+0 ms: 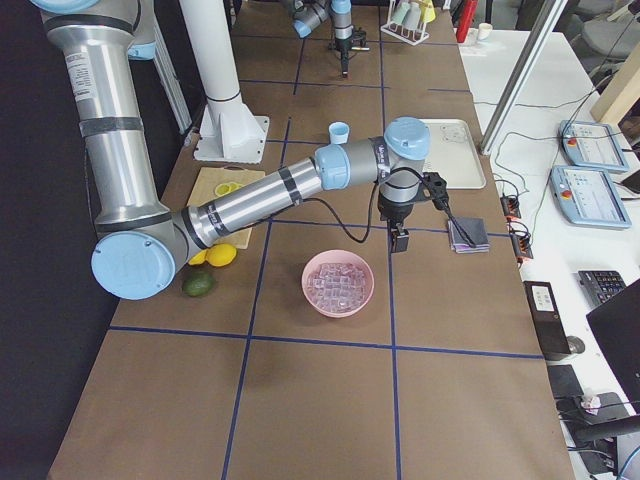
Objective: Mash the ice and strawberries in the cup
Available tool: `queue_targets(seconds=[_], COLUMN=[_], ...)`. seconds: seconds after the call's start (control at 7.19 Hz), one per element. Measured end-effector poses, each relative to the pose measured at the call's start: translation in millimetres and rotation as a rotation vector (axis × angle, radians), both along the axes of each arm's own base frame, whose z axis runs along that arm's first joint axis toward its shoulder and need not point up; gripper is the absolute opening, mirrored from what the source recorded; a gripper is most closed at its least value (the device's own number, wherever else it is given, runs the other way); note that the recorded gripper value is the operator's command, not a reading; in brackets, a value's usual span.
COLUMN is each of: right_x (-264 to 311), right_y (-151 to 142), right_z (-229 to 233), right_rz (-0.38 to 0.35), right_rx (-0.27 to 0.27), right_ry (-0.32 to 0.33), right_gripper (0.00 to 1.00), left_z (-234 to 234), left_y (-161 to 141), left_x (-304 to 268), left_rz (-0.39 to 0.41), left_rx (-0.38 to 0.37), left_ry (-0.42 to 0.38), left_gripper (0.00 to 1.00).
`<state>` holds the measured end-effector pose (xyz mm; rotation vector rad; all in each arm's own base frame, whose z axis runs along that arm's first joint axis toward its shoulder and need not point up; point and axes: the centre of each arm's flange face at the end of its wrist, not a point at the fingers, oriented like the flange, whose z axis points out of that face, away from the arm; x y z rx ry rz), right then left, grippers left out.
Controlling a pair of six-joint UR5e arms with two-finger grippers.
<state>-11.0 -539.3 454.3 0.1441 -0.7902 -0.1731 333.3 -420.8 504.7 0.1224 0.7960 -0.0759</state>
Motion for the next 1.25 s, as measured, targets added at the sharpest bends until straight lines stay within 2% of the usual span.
queue_targets(seconds=[0.28, 0.42, 0.7, 0.83, 0.97, 1.25], right_x=[0, 0, 0, 0, 0, 5], right_y=[0, 0, 0, 0, 0, 1], right_z=[0, 0, -1, -1, -1, 2], right_rz=[0.001, 0.002, 0.003, 0.003, 0.003, 0.009], right_rx=[-0.001, -0.001, -0.002, -0.002, -0.002, -0.003], right_ry=[0.000, 0.000, 0.000, 0.000, 0.000, -0.002], right_gripper=[1.00, 1.00, 1.00, 1.00, 1.00, 1.00], left_z=[1, 2, 2, 3, 2, -16], left_y=[0, 0, 0, 0, 0, 1], left_x=[0, 0, 0, 0, -1, -8], left_rz=[0.000, 0.000, 0.000, 0.000, -0.001, -0.005], left_rx=[-0.002, -0.002, -0.004, -0.004, -0.004, 0.001], left_ry=[-0.001, -0.002, -0.003, -0.003, -0.003, 0.017], left_gripper=[0.69, 0.54, 0.35, 0.19, 0.07, 0.00])
